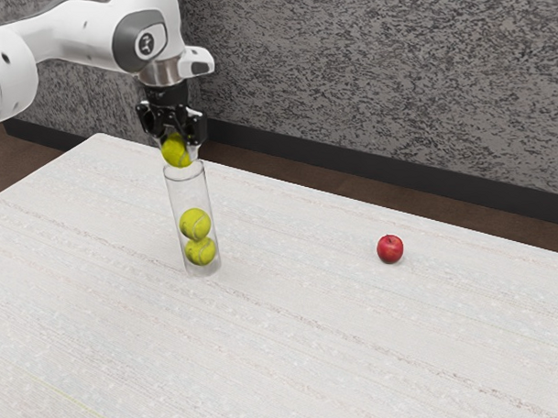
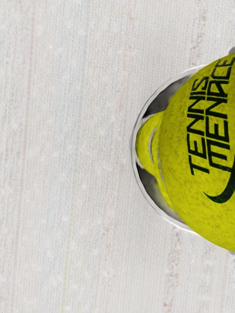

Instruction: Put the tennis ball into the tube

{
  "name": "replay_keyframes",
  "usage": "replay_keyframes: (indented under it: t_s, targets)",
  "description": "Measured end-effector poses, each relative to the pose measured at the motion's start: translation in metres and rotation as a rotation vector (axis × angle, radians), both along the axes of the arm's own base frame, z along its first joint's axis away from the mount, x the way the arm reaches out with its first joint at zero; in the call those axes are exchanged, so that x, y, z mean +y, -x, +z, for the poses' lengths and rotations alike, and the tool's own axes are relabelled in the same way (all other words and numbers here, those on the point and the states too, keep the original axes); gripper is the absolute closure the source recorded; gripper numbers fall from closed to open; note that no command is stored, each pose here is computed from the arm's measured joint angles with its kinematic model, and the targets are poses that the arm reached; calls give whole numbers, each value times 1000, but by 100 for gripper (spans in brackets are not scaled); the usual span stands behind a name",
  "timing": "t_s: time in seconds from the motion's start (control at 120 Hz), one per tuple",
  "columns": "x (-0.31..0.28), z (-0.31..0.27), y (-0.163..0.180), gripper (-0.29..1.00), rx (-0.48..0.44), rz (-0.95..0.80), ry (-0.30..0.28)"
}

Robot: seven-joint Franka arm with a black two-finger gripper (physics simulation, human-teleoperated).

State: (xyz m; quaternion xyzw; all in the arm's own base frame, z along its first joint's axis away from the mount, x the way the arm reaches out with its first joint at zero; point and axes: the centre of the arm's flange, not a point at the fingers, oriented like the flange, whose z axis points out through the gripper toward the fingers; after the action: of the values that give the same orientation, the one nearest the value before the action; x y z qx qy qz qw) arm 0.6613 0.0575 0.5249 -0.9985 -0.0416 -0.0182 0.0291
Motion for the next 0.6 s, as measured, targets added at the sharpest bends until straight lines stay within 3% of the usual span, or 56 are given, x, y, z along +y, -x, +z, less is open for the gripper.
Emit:
replay_keyframes:
  t_s: [0.067,0.35,0.6]
  targets:
    - [2,-3,-1,34,9,20,0]
    - [1,4,5,10,5,83,18]
    - [-62,106,99,3,-100,13,14]
